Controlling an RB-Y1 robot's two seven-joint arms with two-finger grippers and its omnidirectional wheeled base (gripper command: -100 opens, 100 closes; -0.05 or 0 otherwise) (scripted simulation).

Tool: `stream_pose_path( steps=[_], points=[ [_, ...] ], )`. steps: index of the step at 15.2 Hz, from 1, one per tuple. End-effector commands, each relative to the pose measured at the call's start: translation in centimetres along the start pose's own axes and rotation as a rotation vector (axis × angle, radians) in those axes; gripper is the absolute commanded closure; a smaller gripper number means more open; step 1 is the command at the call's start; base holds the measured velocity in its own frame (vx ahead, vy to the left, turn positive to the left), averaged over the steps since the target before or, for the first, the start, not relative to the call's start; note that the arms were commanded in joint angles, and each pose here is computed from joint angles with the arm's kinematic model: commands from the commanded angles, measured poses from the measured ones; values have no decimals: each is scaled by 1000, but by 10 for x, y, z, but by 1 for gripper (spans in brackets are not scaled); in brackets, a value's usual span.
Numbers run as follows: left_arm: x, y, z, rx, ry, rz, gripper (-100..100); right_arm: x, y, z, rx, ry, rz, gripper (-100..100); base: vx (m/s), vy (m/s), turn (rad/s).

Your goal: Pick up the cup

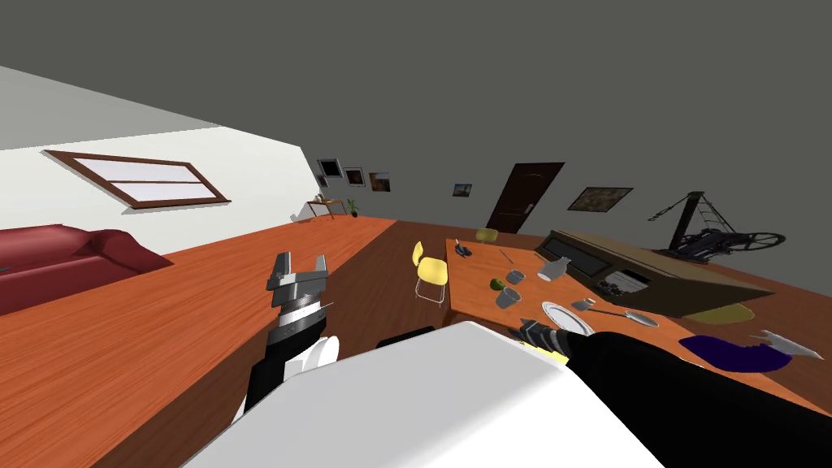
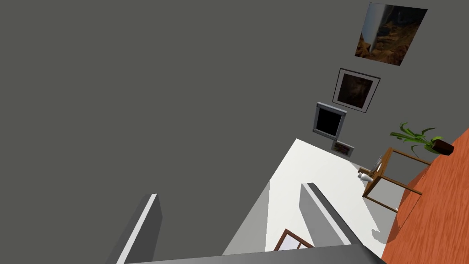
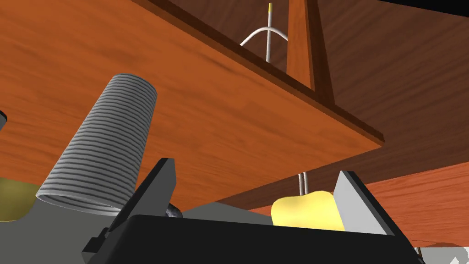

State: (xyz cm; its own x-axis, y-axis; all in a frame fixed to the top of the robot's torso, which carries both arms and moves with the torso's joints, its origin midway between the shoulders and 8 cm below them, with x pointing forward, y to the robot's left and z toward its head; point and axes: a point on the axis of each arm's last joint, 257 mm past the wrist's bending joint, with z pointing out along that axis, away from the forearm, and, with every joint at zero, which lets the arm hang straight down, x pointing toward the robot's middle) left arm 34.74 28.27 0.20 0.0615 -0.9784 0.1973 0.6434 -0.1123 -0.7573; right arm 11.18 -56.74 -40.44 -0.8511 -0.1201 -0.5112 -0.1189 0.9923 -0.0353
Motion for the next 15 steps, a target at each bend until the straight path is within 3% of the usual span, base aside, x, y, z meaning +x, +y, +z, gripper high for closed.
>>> stream_pose_path(
  steps=[1,2,6,10,12,15],
  points=[
    [0,0,0,0,0,0,0,13,-16,-7,27,44,-33,-100,82,20,98],
    [0,0,0,0,0,0,0,26,-36,-18,55,96,-74,-100,90,15,128],
    [0,0,0,0,0,0,0,49,-67,-40,97,188,-146,-100,108,13,106],
    [0,0,0,0,0,0,0,61,-83,-52,118,234,-175,-100,80,-6,71],
    [0,0,0,0,0,0,0,81,-98,-69,129,306,-221,-100,99,-13,141],
    [0,0,0,0,0,0,0,114,-97,-85,101,388,-254,-100,184,-43,175]
  ],
)
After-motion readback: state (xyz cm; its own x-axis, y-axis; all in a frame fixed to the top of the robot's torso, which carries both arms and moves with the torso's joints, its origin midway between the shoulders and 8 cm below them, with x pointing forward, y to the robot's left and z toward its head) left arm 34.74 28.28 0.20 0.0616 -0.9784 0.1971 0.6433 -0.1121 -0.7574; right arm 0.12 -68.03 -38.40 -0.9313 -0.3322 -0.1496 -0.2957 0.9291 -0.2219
